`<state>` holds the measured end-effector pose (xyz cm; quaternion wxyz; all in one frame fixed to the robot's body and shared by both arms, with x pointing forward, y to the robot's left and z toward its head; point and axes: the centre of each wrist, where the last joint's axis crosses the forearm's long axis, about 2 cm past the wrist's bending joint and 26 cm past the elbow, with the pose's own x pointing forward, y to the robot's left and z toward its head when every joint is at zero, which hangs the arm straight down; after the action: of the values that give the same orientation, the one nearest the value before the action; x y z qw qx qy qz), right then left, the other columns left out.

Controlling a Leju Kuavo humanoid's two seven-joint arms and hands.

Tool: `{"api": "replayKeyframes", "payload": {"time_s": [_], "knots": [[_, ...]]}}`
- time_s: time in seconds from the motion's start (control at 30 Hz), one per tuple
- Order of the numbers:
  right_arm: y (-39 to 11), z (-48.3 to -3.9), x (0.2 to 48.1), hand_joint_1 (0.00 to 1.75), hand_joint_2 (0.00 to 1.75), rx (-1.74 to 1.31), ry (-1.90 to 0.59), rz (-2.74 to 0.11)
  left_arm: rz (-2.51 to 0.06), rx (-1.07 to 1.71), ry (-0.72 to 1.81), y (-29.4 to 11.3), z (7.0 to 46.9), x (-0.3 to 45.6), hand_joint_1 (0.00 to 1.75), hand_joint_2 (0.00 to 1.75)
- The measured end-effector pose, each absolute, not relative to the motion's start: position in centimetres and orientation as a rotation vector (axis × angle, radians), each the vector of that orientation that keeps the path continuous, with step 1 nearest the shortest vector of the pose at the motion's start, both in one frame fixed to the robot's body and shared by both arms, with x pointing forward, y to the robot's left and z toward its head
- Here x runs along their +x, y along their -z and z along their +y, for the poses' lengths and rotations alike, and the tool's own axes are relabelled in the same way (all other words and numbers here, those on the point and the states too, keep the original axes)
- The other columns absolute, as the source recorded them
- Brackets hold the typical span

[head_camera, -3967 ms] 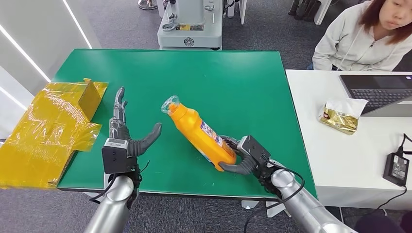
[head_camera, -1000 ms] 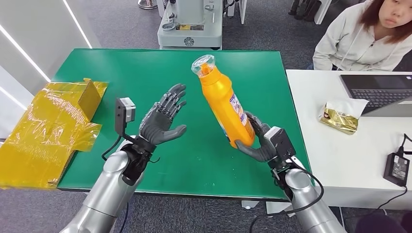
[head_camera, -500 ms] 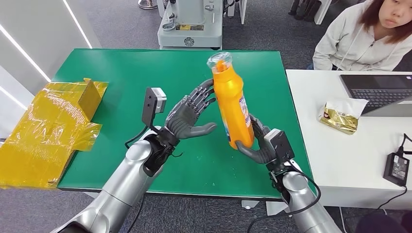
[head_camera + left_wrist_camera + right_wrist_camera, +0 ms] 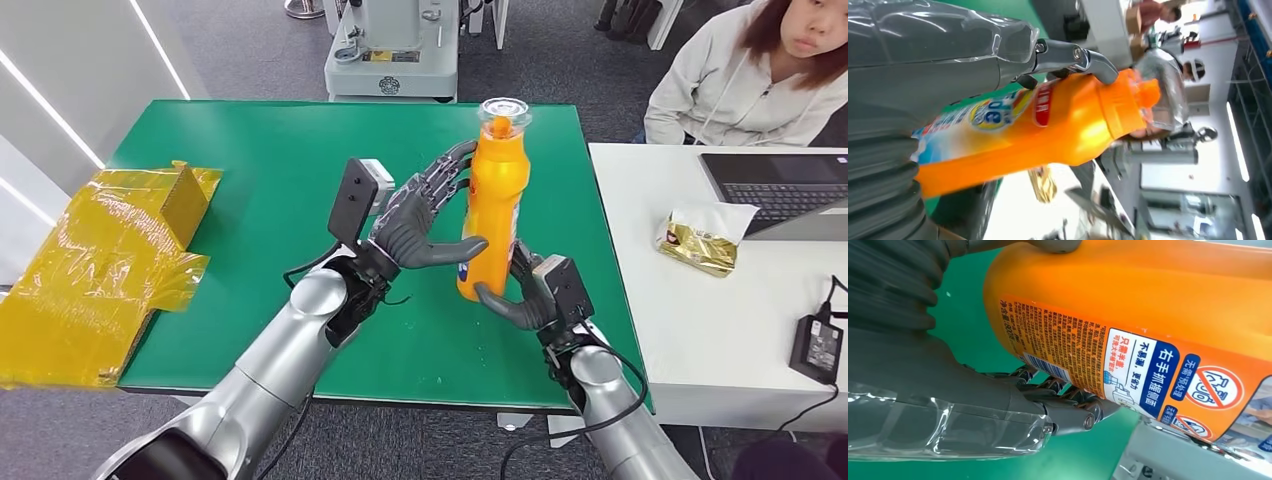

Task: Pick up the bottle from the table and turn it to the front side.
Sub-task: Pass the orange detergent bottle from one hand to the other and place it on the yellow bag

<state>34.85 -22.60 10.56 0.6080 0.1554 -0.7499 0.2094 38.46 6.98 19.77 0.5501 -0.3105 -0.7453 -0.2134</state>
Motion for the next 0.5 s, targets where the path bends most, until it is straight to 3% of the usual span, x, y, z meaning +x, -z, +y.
{"api": "replayKeyframes", "payload": {"time_s": [0.27,0.5], "knots": [[-9.8,-22.8,34.2,1.75,1.75,0.348,-0.48,-1.69,-1.744,-0.537,0.688,-18.3,8.0,39.3,0.0,1.75],[-9.3,-23.1,33.9,1.75,1.75,0.35,-0.485,-1.678,-1.524,-0.553,0.714,-16.0,10.5,40.0,0.0,1.75]]}}
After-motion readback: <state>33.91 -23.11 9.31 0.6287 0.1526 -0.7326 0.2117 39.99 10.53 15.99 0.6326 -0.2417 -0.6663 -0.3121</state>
